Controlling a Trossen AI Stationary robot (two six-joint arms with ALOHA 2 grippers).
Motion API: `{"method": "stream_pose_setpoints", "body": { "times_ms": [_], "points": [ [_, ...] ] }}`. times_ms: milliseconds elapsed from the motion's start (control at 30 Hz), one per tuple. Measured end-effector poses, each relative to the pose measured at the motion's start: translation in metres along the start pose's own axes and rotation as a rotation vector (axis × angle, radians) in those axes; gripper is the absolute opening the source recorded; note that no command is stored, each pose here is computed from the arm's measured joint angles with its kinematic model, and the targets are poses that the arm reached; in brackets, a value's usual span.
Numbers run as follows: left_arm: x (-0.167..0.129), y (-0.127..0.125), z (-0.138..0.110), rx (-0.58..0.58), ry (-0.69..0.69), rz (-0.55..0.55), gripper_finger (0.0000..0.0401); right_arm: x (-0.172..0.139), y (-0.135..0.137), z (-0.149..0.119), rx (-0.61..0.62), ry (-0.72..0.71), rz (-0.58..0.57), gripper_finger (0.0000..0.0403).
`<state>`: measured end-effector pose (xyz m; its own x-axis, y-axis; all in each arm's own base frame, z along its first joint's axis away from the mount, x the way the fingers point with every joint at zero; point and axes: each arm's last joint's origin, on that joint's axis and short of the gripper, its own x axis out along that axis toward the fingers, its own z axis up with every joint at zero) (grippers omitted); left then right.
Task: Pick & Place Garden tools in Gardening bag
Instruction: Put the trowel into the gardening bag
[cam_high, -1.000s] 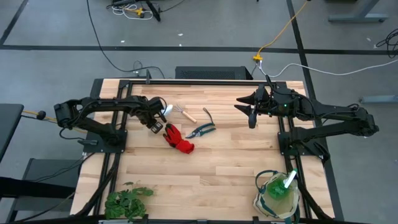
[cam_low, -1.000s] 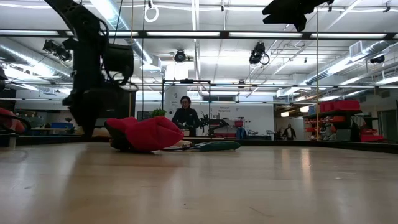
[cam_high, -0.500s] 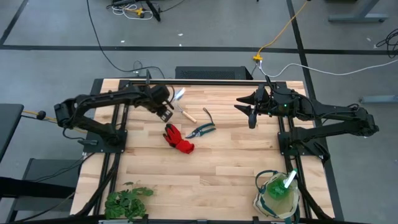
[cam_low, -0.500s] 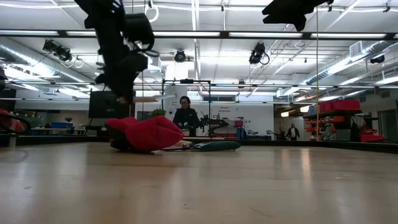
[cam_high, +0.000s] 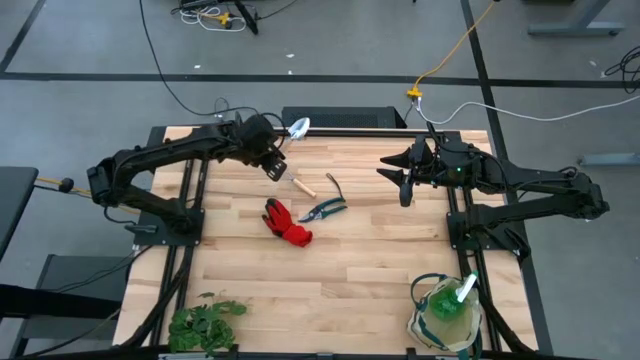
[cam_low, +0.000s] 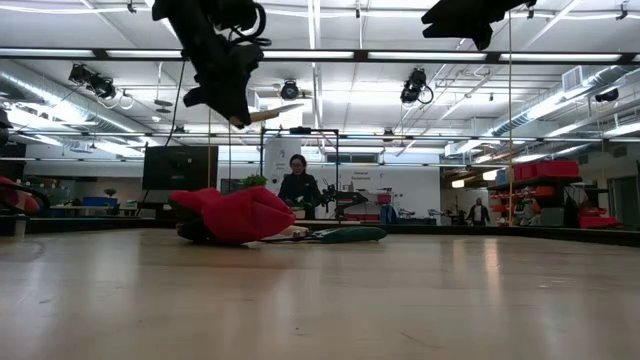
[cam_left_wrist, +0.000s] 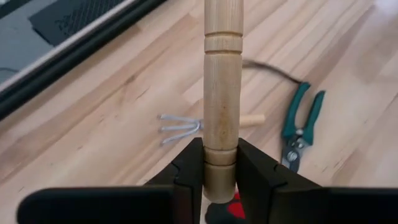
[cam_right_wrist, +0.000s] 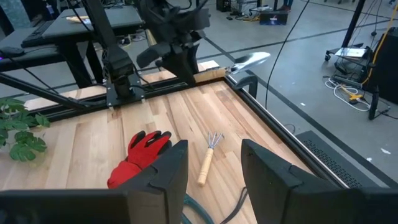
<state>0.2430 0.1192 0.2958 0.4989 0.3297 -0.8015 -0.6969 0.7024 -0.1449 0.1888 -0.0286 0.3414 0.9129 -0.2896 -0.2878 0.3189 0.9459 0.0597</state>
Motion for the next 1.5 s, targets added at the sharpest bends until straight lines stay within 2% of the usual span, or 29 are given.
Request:
{"method": "stream_pose_setpoints", "body": {
  "times_ms": [500,933,1500],
  "points": [
    [-0.003,-0.024,0.005,-0.006,-0.11,-0.104,0.0077,0.0,0.0,0.0,0.002,0.0,0.0,0.0149],
    [-0.016,-0.057,0.021,-0.022,-0.358,-0.31,0.0076,0.0,0.0,0.0,0.003,0.001,0.011,0.0149],
    [-0.005,-0.08,0.018,-0.087,-0.353,-0.41,0.0076,0.0,0.001,0.001,0.009,-0.013,0.013,0.0149]
  ]
}}
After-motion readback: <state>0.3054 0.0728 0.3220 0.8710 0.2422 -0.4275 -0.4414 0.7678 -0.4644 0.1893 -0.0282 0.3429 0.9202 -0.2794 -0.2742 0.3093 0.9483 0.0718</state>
